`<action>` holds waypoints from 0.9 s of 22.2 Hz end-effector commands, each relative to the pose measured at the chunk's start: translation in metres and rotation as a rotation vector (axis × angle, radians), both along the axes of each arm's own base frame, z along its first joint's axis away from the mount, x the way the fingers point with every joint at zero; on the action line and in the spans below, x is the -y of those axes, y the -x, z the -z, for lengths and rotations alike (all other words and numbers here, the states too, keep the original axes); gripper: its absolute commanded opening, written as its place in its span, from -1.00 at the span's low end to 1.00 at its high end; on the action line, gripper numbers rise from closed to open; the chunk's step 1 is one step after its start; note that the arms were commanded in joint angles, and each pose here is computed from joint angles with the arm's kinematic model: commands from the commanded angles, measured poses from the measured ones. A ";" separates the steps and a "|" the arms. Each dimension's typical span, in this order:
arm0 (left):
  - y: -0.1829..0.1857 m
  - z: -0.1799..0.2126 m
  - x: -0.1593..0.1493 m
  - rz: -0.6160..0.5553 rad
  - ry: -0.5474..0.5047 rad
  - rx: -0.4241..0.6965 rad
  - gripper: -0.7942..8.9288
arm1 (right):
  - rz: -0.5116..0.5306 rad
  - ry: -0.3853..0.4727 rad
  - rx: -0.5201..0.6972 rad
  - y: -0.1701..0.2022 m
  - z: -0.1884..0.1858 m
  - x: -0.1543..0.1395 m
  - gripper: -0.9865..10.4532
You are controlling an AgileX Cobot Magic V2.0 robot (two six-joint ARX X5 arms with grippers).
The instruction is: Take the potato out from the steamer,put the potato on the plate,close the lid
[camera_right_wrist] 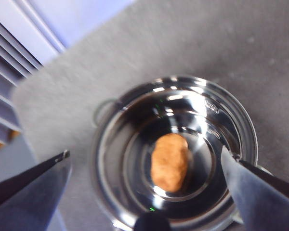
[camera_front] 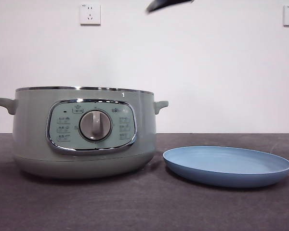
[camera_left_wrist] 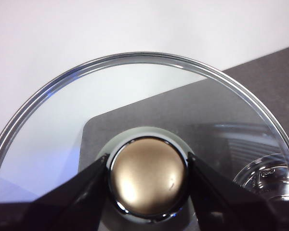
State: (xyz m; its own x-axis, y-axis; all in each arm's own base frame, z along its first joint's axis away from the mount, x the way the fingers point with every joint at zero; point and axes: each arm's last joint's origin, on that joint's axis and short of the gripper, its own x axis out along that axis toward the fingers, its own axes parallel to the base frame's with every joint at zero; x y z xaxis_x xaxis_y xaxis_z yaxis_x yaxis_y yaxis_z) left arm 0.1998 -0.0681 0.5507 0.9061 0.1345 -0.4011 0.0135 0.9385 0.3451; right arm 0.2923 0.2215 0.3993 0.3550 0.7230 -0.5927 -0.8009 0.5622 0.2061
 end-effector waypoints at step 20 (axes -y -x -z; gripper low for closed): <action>0.008 0.001 0.000 0.079 0.016 -0.044 -0.85 | -0.038 0.444 -0.132 -0.053 0.152 -0.108 0.12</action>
State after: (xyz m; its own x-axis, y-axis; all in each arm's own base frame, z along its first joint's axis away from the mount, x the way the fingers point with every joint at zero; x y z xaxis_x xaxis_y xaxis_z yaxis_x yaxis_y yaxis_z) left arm 0.2000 -0.0712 0.5500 0.9067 0.0469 -0.4192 0.0942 0.9462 0.3097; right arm 0.3439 0.3271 0.2531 0.2433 0.4047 -0.8815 -0.7997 0.5980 0.0538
